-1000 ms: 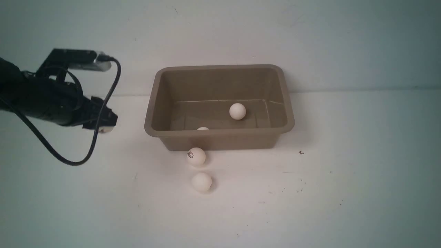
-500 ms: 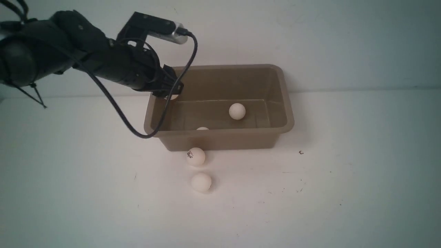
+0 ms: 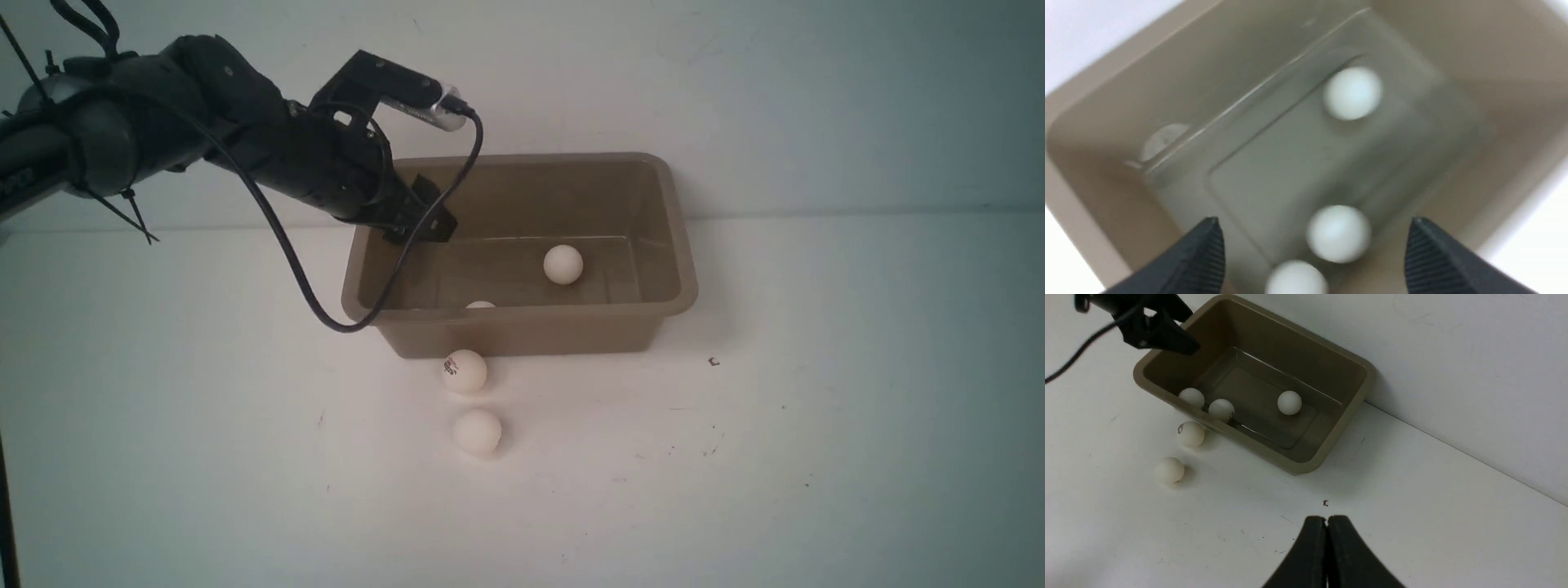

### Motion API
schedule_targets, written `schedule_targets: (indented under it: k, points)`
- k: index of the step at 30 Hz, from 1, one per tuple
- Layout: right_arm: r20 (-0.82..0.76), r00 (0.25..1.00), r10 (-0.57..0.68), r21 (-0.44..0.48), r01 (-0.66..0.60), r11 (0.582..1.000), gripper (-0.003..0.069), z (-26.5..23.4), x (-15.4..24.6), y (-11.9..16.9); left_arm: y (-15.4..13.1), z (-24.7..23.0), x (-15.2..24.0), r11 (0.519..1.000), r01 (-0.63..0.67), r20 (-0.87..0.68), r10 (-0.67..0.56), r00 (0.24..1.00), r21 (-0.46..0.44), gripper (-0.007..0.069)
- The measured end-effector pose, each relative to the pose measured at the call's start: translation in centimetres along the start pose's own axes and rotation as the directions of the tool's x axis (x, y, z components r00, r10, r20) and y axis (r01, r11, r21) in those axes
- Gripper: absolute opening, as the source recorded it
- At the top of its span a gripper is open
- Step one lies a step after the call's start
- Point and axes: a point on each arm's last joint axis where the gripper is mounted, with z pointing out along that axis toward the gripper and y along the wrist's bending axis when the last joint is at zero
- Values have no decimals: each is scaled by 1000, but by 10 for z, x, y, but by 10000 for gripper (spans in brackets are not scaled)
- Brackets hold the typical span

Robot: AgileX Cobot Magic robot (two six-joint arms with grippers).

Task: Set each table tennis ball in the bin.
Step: Use the left arm to put the table tennis ball into the box, then use the left arm to clamp the table tennis ball closest to it

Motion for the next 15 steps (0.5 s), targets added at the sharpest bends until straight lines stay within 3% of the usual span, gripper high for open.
schedule_targets:
  k: [3,6,10,15]
  points:
    - [0,1000,0,0,0,1000,-18,0,0,0,-21,-41,-13,997,38,-39,-36,999,67,513]
    - [0,1000,0,0,0,1000,-18,0,0,0,-41,-73,-6,994,64,-201,-46,979,85,479]
    - [1,1000,-2,-2,2,1000,-18,0,0,0,-53,-68,20,992,126,-371,-128,920,-30,444]
    - [5,1000,5,-21,-5,1000,-18,0,0,2,-107,-35,52,985,171,-509,-143,849,7,436]
